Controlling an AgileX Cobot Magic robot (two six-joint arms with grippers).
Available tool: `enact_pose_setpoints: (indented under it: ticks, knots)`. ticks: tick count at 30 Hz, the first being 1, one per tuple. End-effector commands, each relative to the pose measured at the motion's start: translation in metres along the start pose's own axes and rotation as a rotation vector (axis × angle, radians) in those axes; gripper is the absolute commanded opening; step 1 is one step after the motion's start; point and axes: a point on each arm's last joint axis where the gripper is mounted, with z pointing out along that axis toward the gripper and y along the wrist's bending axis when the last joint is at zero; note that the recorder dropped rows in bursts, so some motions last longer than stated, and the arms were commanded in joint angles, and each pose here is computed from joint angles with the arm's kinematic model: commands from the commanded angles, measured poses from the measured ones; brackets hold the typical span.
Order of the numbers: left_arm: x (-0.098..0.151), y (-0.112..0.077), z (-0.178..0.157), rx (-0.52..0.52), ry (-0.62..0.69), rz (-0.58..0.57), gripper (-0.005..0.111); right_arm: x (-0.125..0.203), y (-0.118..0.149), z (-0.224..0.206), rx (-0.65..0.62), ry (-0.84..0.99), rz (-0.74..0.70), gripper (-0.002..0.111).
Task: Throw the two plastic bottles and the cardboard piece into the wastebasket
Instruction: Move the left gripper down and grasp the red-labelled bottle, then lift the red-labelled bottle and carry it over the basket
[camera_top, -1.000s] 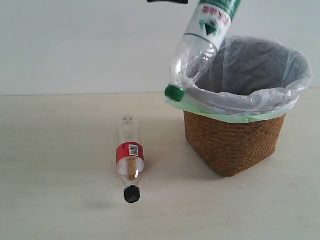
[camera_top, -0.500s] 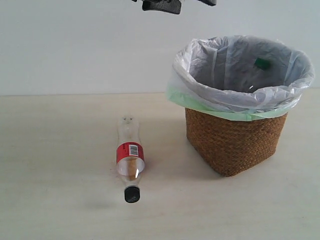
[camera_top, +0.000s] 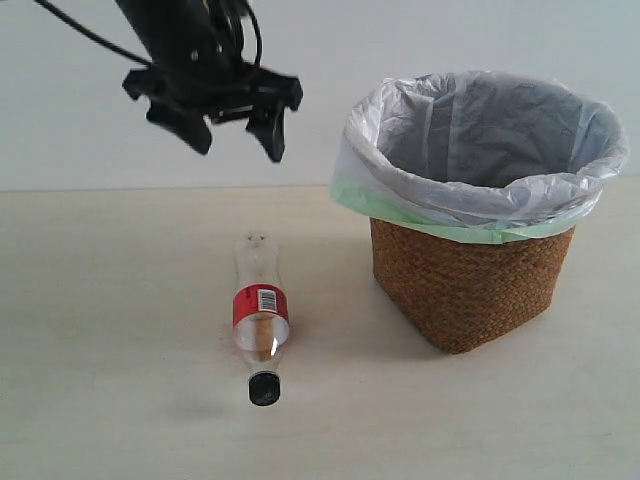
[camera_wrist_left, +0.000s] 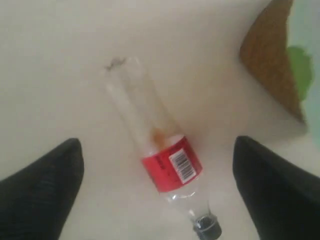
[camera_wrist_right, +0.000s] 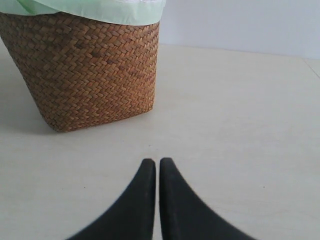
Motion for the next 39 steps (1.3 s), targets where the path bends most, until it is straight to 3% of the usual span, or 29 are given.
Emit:
enact_pose_setpoints:
  ticks: [1, 8, 11, 22, 24, 26, 31, 35, 39]
  knots:
    - [0.028, 0.006, 0.046, -0.051, 0.117, -0.106, 0.076, -0.001, 0.0, 0.0, 0.005, -0.01, 0.003, 0.0]
    - [0.047, -0.002, 0.094, 0.072, -0.003, -0.194, 0.076, -0.001, 0.0, 0.0, 0.005, -0.01, 0.003, 0.0]
    - [0.058, 0.008, 0.118, 0.049, 0.041, -0.226, 0.076, -0.001, 0.0, 0.0, 0.005, -0.01, 0.003, 0.0]
    - [0.066, 0.008, 0.164, 0.045, 0.058, -0.225, 0.073, -0.001, 0.0, 0.0, 0.006, -0.01, 0.0, 0.0]
    - [0.068, 0.01, 0.169, 0.04, 0.072, -0.228, 0.068, -0.001, 0.0, 0.0, 0.006, -0.01, 0.0, 0.0]
    - [0.071, 0.012, 0.174, 0.034, 0.097, -0.231, 0.054, -0.001, 0.0, 0.0, 0.006, -0.01, 0.0, 0.0]
    - [0.073, 0.017, 0.173, 0.013, 0.134, -0.217, 0.004, -0.001, 0.0, 0.0, 0.006, -0.01, 0.0, 0.0]
    - [0.069, 0.022, 0.154, -0.043, 0.139, -0.146, 0.004, -0.001, 0.0, 0.0, 0.006, -0.01, 0.0, 0.0]
    - [0.06, 0.039, 0.114, -0.238, 0.087, -0.096, 0.004, -0.001, 0.0, 0.0, 0.006, -0.01, 0.0, 0.0]
